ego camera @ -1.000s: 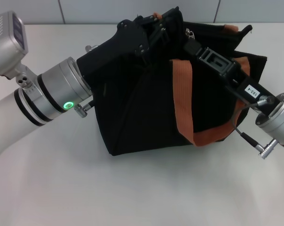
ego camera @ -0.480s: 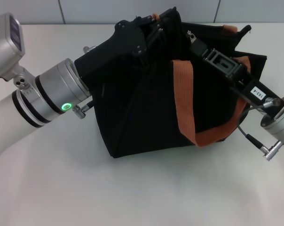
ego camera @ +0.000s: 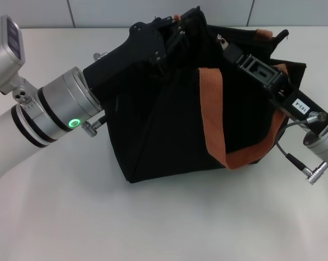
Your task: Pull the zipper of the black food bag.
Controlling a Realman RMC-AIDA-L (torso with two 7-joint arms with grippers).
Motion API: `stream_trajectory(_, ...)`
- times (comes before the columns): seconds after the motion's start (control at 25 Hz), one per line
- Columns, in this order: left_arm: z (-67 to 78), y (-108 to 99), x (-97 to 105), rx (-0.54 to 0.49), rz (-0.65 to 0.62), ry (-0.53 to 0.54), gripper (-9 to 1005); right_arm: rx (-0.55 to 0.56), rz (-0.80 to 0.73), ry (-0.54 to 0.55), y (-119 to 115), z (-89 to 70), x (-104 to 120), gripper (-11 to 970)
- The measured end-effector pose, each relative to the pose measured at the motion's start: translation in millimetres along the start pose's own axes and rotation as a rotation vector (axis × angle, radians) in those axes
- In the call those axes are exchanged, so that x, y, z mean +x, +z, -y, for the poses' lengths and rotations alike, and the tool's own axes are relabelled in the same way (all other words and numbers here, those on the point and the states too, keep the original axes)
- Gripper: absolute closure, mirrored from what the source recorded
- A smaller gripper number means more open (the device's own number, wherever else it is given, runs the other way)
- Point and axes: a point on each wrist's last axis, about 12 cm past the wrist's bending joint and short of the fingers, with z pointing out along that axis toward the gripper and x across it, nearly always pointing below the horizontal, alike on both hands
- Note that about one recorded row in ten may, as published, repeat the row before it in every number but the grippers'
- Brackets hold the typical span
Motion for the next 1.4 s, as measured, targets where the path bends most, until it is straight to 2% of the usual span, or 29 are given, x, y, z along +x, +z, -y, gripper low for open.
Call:
stream_trajectory(0.28, -0.5, 0.1, -0.8, -0.002, 0.004, 0.002, 916, 0.014, 0.001, -0.003, -1.7, 1.5, -1.2, 963)
stream_trajectory(0.92, -1.3, 0.3, -1.9, -0.009, 0.014, 0.003, 912, 0.08, 0.044, -0.023, -29.2, 4.8, -7.0, 964)
stream_trajectory(1.4, -1.5, 0.3, -1.3, -0.015, 0.013, 0.001, 908, 0.104, 0.059, -0.047, -36.5, 6.1, -11.7, 962)
